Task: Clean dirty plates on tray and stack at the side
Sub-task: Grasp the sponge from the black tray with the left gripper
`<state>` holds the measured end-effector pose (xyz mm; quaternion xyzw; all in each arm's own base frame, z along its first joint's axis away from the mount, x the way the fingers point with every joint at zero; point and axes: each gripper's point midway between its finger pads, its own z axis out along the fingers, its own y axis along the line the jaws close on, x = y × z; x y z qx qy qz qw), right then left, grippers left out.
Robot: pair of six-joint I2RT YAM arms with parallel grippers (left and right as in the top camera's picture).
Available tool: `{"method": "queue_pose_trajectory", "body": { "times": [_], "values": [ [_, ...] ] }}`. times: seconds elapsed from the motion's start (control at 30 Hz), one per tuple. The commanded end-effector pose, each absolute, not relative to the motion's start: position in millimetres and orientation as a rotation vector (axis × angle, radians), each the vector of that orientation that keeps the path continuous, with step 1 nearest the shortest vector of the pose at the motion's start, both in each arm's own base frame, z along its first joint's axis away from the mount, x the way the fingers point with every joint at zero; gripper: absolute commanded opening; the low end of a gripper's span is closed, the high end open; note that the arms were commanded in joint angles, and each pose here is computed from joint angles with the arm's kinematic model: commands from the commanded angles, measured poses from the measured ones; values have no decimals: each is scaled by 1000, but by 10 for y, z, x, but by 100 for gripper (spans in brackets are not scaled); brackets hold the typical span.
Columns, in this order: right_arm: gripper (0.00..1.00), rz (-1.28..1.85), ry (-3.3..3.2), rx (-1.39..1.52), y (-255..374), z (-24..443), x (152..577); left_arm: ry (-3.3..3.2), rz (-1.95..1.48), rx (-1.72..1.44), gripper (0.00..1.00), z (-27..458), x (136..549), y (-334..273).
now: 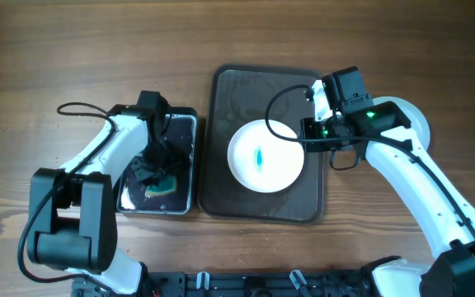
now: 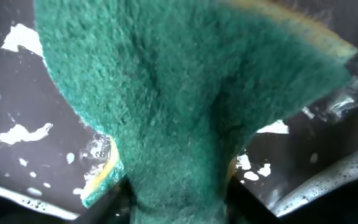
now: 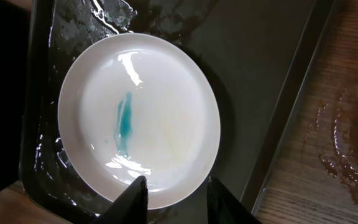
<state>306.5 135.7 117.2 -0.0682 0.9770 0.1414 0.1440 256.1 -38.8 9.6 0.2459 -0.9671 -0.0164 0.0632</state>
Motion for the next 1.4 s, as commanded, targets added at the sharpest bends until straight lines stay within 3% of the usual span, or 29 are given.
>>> {"method": "queue_pose_trajectory", "body": {
  "times": [0.0,0.1,0.23,0.37,0.5,0.63,0.67,0.73,0.77,0.83,0.87,0.9,1.0,1.07,1.17,1.23,1.37],
  "values": [
    [32,440,2778,-203,1404,1295,3108,-2956,-89,681,4,54,2633,-338],
    [32,439,2783,-202,1401,1291,3099,-2959,-86,683,4,205,2696,-347],
    [32,439,2785,-202,1400,1288,3095,-2958,-91,683,38,467,2769,-350],
    [32,439,2785,-201,1399,1288,3094,-3004,-175,697,56,632,2895,-232],
    [32,439,2786,-201,1400,1288,3093,-3101,-212,635,57,515,3058,-174],
    [32,445,2791,-166,1399,1288,3094,-3154,-186,558,68,191,3071,-187],
    [32,445,2791,-167,1399,1288,3094,-3143,-172,526,67,95,3000,-199],
    [32,445,2791,-166,1399,1287,3094,-3113,-171,517,54,29,2893,-200],
    [32,445,2790,-166,1400,1289,3095,-3111,-174,516,46,22,2883,-197],
    [32,445,2788,-166,1402,1291,3100,-3123,-168,519,11,26,2914,-200],
    [32,446,2788,-165,1402,1291,3100,-3132,-165,522,4,31,2937,-201],
    [32,445,2789,-166,1401,1290,3099,-3140,-161,526,4,52,2970,-206],
    [32,444,2792,-165,1399,1287,3091,-3173,-146,535,23,179,3103,-223],
    [32,444,2794,-166,1397,1285,3086,-3194,-136,541,52,310,3195,-236],
    [32,444,2795,-166,1397,1285,3086,-3205,-131,544,77,492,3270,-246],
    [32,444,2794,-166,1397,1285,3086,-3176,-144,536,82,502,3200,-238],
    [32,444,2795,-166,1397,1284,3086,-3093,-150,513,72,429,2974,-243]
  ]
}}
